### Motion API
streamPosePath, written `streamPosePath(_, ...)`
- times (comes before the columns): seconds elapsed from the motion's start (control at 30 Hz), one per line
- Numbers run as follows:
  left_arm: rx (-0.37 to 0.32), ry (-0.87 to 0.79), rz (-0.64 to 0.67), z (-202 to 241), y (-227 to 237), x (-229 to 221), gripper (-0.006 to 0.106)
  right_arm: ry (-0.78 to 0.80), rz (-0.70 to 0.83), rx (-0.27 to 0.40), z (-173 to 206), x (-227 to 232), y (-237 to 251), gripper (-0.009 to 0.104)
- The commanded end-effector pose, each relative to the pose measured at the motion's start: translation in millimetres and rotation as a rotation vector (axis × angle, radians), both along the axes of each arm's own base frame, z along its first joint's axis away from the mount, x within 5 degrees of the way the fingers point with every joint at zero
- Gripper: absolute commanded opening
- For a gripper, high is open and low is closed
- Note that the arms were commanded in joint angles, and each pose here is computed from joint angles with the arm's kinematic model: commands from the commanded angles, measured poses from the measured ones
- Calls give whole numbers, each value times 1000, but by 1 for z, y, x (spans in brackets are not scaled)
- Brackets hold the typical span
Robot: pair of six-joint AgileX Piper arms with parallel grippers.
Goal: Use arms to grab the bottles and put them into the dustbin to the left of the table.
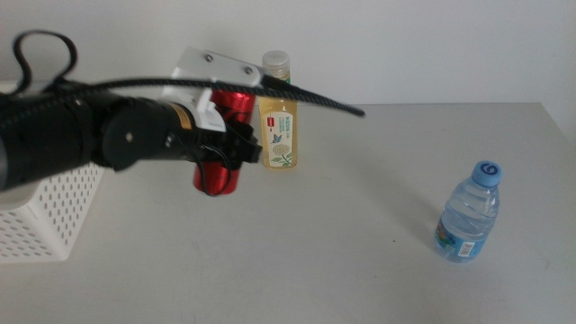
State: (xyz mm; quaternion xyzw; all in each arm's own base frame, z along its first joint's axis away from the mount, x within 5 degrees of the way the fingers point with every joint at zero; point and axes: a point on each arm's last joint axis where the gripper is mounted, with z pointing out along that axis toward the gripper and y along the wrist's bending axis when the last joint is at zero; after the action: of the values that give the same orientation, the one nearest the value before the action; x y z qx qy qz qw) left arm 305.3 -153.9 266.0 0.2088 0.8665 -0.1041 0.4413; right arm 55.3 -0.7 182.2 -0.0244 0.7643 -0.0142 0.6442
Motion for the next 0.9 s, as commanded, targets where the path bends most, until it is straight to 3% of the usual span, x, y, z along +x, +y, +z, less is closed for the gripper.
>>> streamPosePath(0.0, -38, -49, 67, 48, 19, 8, 18, -79, 6, -12, 10, 1, 1, 94)
streamPosePath(0.17, 74, 29, 189, 92, 79, 26, 18, -79, 6, -10, 10, 1, 1, 94)
streamPosePath(0.3, 117, 57, 292, 125, 127, 27, 18, -79, 6, -10, 10, 1, 1, 94)
streamPosePath(0.6, 91, 39, 451, 161, 212, 16, 18, -79, 6, -10, 10, 1, 1, 94)
streamPosePath(0.87, 87, 127, 538, 124, 256, 41, 8, -79, 6, -10, 10, 1, 1, 94)
